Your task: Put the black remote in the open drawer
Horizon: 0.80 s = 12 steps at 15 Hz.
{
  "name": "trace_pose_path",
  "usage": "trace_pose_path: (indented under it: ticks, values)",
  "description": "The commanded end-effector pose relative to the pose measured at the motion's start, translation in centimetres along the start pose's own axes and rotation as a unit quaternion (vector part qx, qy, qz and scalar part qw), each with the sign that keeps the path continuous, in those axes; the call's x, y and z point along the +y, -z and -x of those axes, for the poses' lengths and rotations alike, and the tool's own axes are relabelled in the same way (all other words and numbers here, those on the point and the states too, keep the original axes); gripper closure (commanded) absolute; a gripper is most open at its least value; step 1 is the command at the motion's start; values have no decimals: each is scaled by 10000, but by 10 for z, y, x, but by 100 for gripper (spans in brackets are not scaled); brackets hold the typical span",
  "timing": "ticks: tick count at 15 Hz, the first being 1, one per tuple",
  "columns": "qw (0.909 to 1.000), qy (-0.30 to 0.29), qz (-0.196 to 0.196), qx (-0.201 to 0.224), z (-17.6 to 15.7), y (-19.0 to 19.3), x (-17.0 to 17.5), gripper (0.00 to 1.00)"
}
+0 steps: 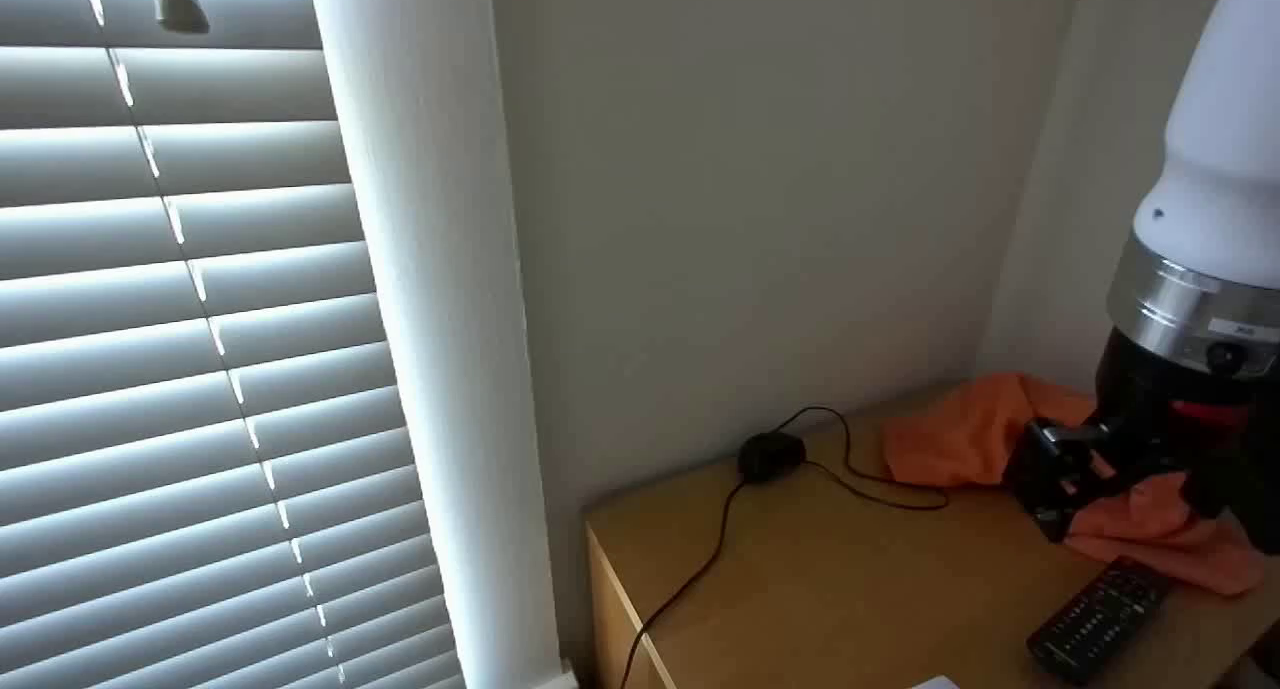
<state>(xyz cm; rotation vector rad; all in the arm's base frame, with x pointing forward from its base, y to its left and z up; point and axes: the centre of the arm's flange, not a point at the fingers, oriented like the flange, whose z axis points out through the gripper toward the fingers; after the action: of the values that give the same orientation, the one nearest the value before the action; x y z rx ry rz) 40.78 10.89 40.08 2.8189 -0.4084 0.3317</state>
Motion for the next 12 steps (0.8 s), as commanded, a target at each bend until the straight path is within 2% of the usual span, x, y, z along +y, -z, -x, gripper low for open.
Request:
trace_pose_path:
  ticks: [1, 11, 12]
  values:
    - [10000, 0, 0, 0, 0, 0, 0, 0]
    - [10000, 0, 0, 0, 0, 0, 0, 0]
    - [9998, 40, 29, -187, -7, -8, 4, 0]
